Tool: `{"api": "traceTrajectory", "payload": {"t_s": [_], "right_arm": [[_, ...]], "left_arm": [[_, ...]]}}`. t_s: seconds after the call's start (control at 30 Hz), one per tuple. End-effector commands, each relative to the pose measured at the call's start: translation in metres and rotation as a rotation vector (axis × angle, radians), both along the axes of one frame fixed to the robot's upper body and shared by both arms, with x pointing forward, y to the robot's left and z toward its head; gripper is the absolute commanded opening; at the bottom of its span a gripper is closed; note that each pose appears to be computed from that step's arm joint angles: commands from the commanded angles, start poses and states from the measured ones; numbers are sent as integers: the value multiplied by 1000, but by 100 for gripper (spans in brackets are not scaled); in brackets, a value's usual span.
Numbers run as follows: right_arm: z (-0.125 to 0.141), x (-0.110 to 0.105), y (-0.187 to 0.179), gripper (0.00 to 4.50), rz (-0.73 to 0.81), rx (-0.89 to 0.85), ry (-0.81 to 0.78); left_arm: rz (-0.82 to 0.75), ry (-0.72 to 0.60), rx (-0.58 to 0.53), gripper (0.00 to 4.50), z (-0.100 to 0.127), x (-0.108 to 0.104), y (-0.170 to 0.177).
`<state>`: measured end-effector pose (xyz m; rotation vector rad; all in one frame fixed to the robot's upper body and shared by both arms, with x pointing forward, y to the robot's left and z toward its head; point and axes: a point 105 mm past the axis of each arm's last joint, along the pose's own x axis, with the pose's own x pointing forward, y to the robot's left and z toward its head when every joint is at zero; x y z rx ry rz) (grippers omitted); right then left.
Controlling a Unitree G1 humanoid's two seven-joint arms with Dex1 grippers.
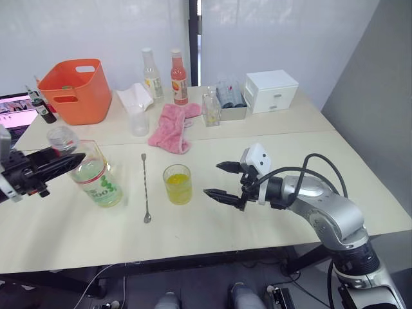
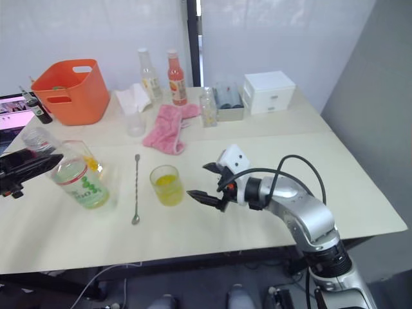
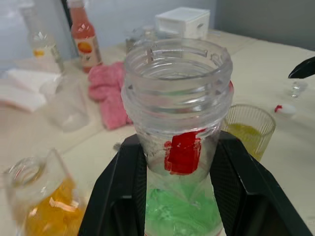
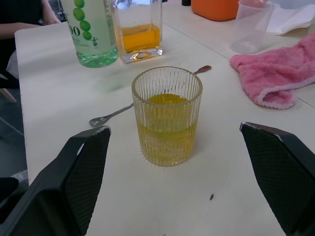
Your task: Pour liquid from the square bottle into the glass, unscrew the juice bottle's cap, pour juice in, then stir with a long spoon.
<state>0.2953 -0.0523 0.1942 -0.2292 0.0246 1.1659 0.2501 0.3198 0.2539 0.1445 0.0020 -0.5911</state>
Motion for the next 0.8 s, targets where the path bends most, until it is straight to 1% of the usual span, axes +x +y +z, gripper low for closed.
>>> {"api": "traceTrajectory", "payload": {"t_s": [0.03,0.13,0.2,0.33,0.43,0.5,0.57,0.63,0.8], "right_arm": [[14,-7,4,446,53,16,-57],[15,-12,7,446,86,13,-55],[15,-15,8,446,97,12,-54],[16,-17,10,446,106,9,-56],[17,-18,11,446,103,10,-60],[18,-20,11,446,99,12,-63],[18,-22,12,446,98,13,-64],[18,-24,13,446,99,14,-62],[18,-27,14,446,97,16,-59]], "left_arm": [[99,-56,23,140,15,-12,28],[186,-51,44,140,12,-14,53],[209,-53,56,140,12,-13,60],[263,-38,71,140,7,-5,77],[318,-56,84,140,7,2,90],[379,-96,75,140,11,13,102],[405,-122,67,140,13,24,106],[417,-135,66,140,13,34,107],[445,-157,14,140,11,58,109]]}}
